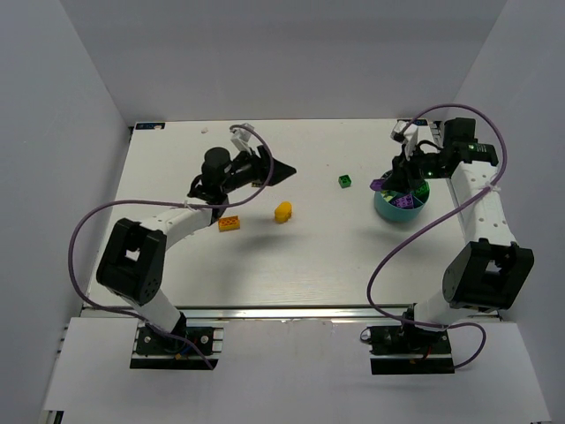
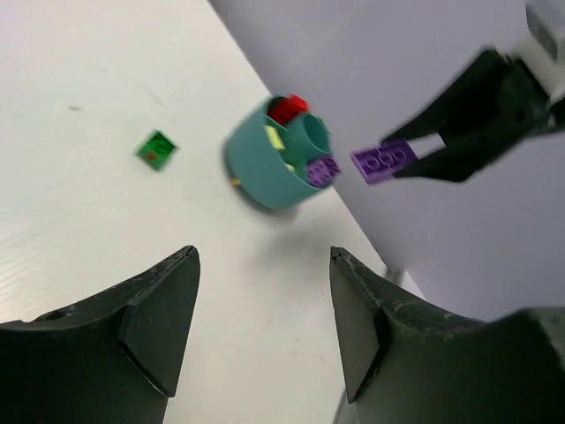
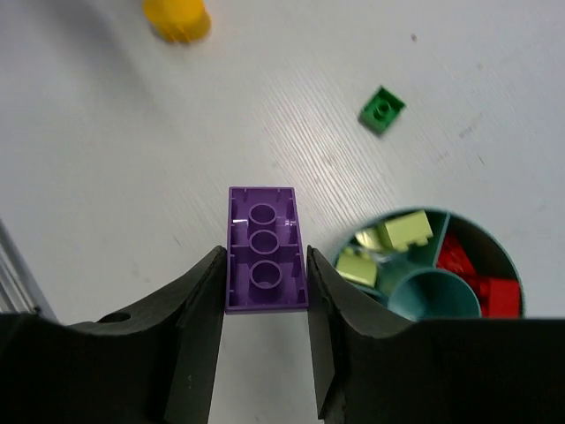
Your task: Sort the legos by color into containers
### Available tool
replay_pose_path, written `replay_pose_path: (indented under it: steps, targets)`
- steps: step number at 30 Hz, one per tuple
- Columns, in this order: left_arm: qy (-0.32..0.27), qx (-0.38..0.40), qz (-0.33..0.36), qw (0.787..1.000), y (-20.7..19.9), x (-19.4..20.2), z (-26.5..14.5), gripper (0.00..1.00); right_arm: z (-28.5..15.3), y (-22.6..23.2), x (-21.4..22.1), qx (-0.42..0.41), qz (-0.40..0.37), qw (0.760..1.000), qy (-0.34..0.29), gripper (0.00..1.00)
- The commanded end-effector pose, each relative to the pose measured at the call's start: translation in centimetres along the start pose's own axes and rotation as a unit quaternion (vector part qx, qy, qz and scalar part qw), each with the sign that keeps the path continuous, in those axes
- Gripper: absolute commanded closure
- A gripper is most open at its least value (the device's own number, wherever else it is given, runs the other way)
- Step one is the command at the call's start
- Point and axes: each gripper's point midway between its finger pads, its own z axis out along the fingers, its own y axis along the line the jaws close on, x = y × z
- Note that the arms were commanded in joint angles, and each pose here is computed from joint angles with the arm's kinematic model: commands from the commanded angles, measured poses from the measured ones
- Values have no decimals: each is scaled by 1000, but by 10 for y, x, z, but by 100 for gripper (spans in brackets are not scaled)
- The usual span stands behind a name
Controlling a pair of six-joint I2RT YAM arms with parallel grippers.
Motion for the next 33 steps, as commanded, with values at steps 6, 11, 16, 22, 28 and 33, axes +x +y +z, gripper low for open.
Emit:
replay_pose_path:
  steps: [6,11,16,22,28,33]
  targets:
    - [-15,-47,28,998,10,-20,-38,30,-43,-33,25,77,-178,968,157,100]
    - [-13,-50,25,998,12,-15,-46,30,-53,-39,29,72,-213,955,196,100]
    - [-8,-50,22,998,13,-10,-48,30,-53,-37,38,56,-251,937,235,100]
    - [-4,-52,26,998,12,-8,-51,30,-53,-42,44,52,-279,923,261,100]
    - [-2,-54,24,998,12,-5,-55,30,-55,-42,60,42,-284,912,293,100]
    - [-2,-59,27,998,11,-2,-60,30,-68,-43,69,45,-307,892,330,100]
